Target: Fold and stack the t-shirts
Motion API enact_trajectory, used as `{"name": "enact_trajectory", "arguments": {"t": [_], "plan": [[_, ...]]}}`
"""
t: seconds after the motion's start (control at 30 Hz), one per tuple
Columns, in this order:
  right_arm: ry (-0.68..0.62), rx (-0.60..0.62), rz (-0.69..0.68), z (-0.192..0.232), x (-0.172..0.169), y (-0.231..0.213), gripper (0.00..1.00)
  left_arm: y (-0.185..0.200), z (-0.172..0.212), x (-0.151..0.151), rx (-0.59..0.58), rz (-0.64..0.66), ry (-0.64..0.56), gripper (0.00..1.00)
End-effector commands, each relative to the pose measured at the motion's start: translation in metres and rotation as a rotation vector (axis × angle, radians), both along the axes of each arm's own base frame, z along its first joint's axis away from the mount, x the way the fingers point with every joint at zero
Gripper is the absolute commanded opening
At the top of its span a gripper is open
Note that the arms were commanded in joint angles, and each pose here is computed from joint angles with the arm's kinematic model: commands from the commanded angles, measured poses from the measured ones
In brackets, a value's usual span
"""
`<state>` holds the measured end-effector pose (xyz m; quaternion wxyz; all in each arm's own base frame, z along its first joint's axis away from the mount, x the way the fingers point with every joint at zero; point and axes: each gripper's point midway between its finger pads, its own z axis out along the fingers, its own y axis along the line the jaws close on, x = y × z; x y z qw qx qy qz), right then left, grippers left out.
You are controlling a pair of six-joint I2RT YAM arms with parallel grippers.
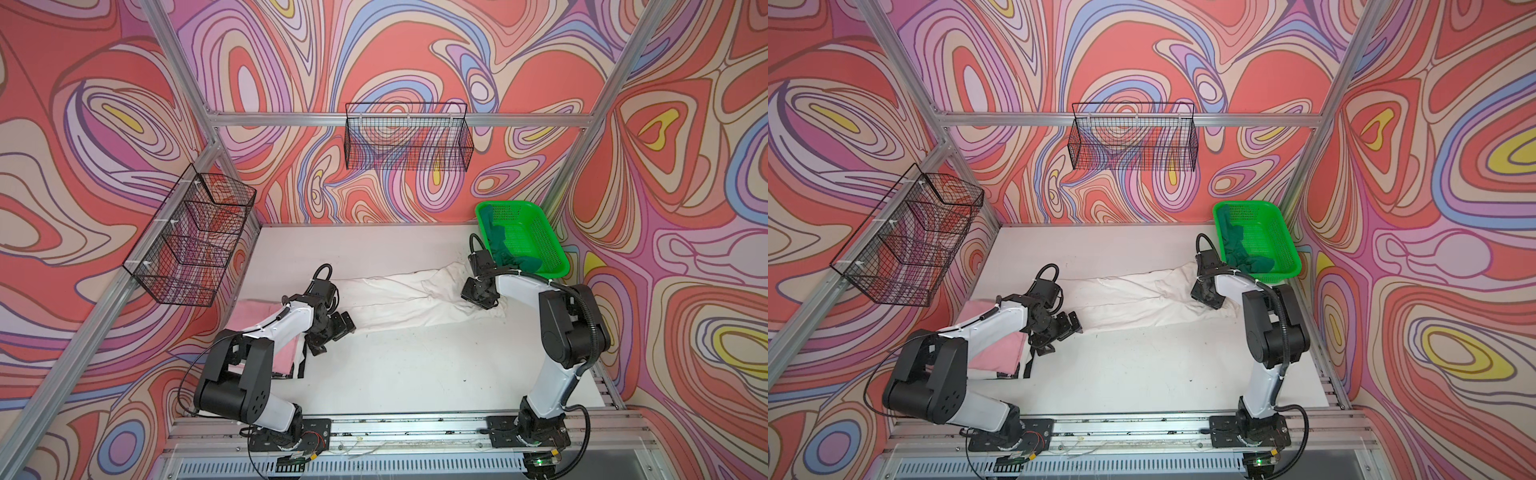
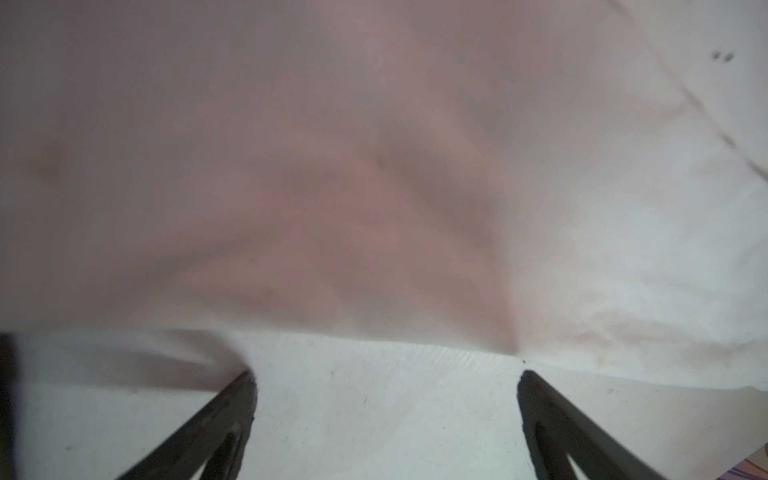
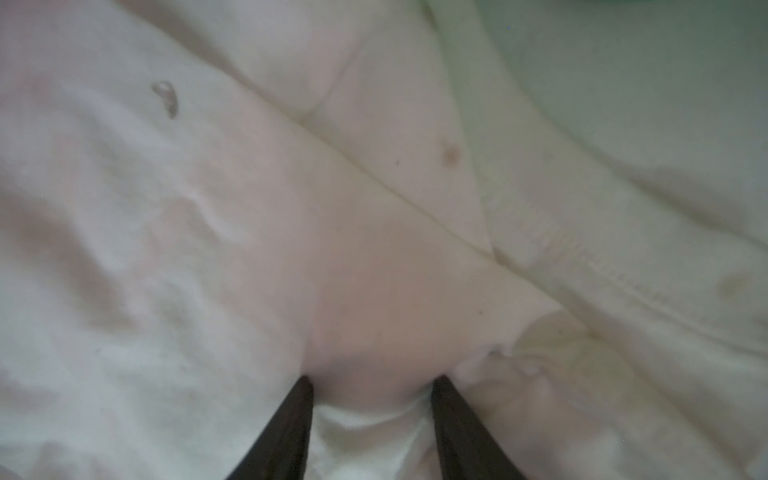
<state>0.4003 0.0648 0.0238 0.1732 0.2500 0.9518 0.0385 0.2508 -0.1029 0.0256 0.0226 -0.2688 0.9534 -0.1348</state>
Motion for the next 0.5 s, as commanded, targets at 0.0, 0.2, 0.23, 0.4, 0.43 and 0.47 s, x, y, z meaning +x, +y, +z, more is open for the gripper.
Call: {"name": "enact_trajectory", "arguments": {"t": [0.0,0.2,0.23,0.4,0.43,0.47], "plan": [[0.057,0.033,0.013,-0.025,0.000,0.006,0.49,-0.006,-0.029,-0.031,-0.019,0.023,0.113,1.00],[0.060,0.039,0.049,-0.031,0.026,0.018,0.49,-0.019,-0.037,-0.050,-0.031,0.010,0.138,1.00],[0.063,0.036,0.058,-0.034,0.030,0.020,0.49,-0.023,-0.036,-0.052,-0.035,0.003,0.133,1.00],[0.061,0.025,0.100,-0.038,0.054,0.030,0.49,-0.039,-0.012,-0.052,-0.031,-0.044,0.067,1.00],[0.056,0.013,0.098,-0.035,0.058,0.029,0.49,-0.038,-0.002,-0.047,-0.018,-0.053,0.037,1.00],[0.042,0.006,0.098,-0.030,0.063,0.029,0.49,-0.036,0.008,-0.041,0.000,-0.062,0.005,1.00]]}}
